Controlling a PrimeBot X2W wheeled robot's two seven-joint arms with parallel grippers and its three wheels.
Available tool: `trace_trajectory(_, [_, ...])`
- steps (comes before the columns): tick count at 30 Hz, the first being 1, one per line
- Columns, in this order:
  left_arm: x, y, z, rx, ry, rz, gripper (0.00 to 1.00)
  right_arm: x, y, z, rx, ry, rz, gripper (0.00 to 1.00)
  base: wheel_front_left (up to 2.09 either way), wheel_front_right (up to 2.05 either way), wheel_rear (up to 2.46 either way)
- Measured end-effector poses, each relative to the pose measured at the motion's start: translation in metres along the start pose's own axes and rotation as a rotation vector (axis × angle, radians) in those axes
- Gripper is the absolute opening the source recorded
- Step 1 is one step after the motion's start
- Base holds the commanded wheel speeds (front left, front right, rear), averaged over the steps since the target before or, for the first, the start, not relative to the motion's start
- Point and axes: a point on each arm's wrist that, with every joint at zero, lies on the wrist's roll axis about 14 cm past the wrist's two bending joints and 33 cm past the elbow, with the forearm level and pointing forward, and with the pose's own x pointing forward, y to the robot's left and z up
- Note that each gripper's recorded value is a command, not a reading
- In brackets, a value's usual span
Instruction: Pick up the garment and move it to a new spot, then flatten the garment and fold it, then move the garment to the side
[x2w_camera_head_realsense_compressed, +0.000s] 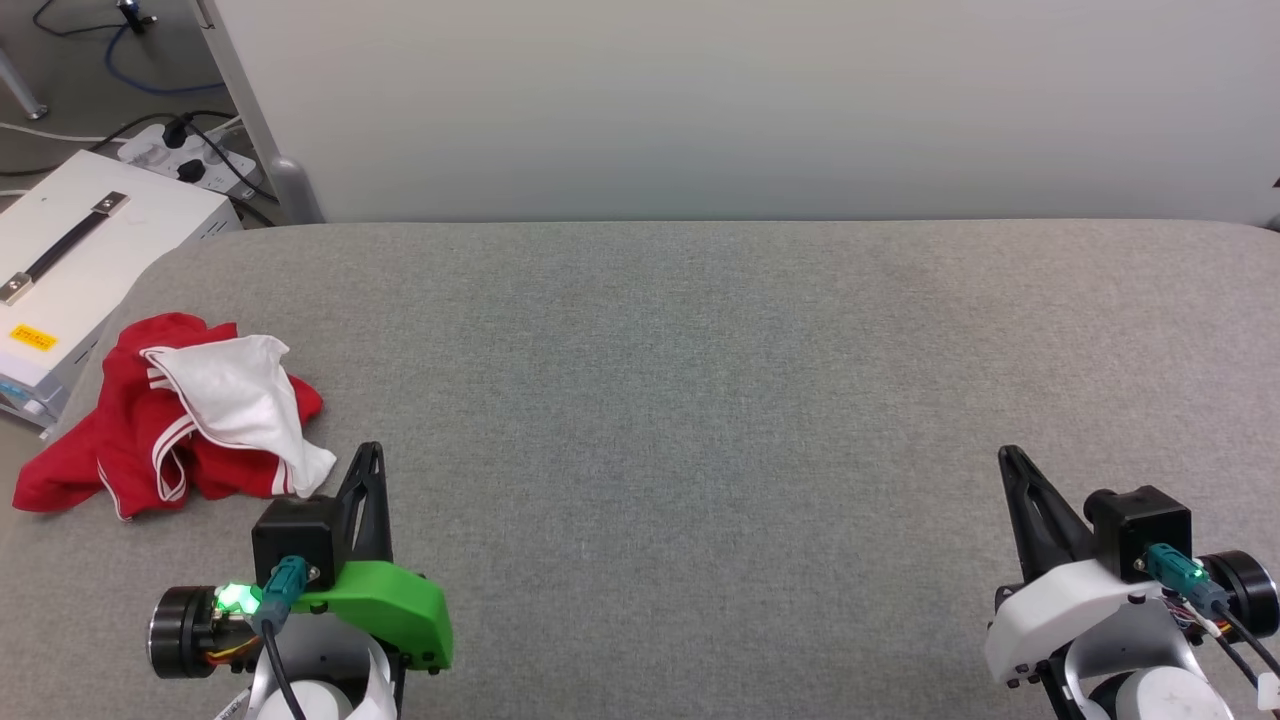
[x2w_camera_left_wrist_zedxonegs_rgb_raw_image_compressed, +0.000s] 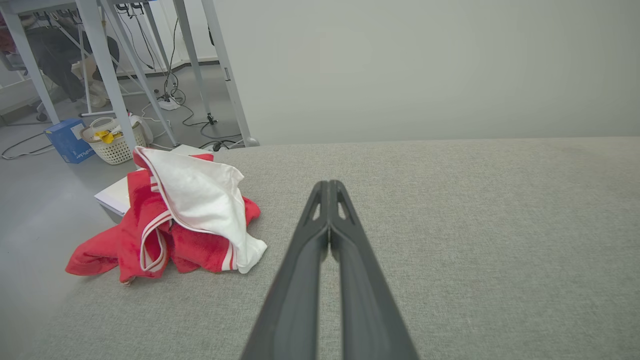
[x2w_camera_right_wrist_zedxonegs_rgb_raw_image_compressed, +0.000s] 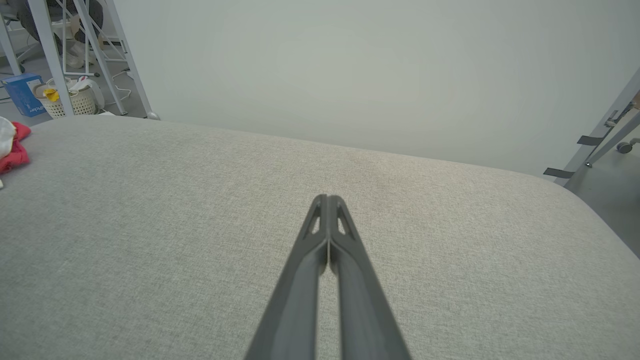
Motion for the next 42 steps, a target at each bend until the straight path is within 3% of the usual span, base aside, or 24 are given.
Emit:
trace_trajectory(19, [0.0000,-0.0001,0.0001,0.000,0.000,0.000,0.00,0.0000,0.0000,0.0000,0.000,0.000,0.000,0.00,0.00,0.00,0.00])
trace_trajectory(20, [0.0000,-0.0001,0.0000,0.000,0.000,0.000,1.00,0.0000,0.0000,0.0000,0.000,0.000,0.000,1.00,0.00,0.00,0.00])
trace_trajectory(42, [-0.0001,-0.0009,-0.0043,-0.017,-0.003,-0.003,1.00,-0.0005,-0.0055,0.0018,0.005,-0.022,-0.017,1.00,0.00,0.00,0.00])
